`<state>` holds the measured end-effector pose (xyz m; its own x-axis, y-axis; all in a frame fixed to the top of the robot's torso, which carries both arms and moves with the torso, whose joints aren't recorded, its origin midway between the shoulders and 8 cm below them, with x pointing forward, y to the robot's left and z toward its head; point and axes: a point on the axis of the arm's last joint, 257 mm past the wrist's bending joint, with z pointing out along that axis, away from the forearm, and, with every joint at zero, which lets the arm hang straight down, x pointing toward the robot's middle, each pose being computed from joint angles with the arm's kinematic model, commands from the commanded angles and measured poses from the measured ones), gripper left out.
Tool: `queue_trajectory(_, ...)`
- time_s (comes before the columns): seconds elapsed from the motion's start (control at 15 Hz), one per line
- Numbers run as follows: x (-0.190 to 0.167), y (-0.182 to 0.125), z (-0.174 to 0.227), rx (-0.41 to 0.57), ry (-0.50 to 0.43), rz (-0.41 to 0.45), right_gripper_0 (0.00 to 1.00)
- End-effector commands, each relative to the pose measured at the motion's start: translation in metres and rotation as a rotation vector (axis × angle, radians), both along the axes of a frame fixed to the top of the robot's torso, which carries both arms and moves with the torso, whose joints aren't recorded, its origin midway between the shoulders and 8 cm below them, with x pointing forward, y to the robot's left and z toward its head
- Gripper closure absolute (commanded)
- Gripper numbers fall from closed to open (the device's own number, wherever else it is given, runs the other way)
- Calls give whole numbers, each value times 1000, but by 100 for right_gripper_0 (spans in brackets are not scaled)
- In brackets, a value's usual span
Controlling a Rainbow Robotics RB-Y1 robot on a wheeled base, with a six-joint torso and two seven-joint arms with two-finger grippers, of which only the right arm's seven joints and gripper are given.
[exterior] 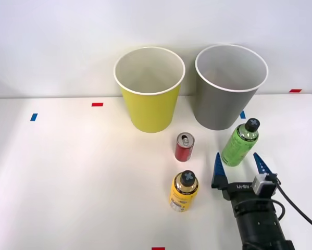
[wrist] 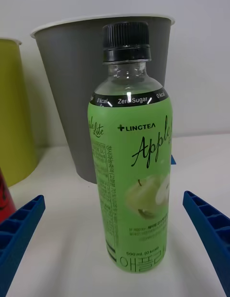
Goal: Put cans in the gray bin, plastic bottles in the light green bin
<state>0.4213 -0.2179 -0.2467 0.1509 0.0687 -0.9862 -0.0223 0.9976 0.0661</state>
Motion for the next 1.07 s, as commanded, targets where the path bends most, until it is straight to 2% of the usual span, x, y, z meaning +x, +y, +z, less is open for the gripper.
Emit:
queue_trajectory(0.07,21,-4,4,0,4,-22,0)
queue_trajectory(0.53,60,-6,26,1,9,-26,0)
queue_trajectory(0.87,62,-10,28,-10,9,-36,0)
queue_trajectory(0.93,62,-10,28,-16,9,-37,12)
queue_trajectory(1.07,62,-9,28,-13,9,-39,100)
